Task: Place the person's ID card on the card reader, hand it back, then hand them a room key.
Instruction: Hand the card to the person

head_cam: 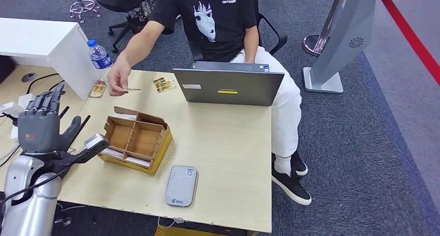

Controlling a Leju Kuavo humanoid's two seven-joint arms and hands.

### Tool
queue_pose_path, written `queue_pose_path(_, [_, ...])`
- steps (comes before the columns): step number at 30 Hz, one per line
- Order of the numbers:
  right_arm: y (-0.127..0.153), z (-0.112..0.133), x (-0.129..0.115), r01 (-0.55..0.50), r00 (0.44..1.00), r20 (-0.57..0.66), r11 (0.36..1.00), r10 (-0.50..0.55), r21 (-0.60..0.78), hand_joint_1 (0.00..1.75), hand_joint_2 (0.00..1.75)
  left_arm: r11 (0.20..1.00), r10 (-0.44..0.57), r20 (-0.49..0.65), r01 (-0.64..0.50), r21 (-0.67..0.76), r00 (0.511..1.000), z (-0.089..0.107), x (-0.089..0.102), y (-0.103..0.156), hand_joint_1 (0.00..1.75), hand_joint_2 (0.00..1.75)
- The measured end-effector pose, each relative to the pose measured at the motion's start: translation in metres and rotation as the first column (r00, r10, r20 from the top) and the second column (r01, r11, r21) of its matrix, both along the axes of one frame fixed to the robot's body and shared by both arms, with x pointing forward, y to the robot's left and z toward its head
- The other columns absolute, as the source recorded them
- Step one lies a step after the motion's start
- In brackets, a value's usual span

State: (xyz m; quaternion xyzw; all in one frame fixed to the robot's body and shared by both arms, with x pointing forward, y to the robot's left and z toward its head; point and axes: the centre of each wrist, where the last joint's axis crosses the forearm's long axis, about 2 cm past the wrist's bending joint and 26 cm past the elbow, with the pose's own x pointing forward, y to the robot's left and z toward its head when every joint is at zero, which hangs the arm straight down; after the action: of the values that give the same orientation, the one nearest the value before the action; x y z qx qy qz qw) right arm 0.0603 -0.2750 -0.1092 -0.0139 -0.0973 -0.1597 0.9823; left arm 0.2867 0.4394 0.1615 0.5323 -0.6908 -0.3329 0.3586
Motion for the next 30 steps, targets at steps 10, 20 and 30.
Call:
queue_pose_path(10, [0.022, 0.002, 0.002, -0.027, 1.000, -0.002, 0.999, 0.027, 0.025, 0.00, 1.75, 0.965, 0.116, 0.182, -0.067, -0.252, 0.976, 0.001, -0.042, 0.048, 0.00, 1.75])
queue_pose_path(20, [0.026, 0.002, 0.002, -0.021, 1.000, -0.003, 0.999, 0.021, 0.032, 0.00, 1.75, 0.720, 0.281, 0.444, 0.119, -0.684, 0.851, 0.002, -0.078, 0.089, 0.00, 1.75])
queue_pose_path(30, [0.023, 0.002, 0.002, 0.001, 1.000, -0.004, 1.000, -0.001, 0.028, 0.00, 1.75, 0.510, 0.542, 0.442, 0.138, -0.849, 0.714, -0.045, -0.139, 0.124, 0.00, 1.75])
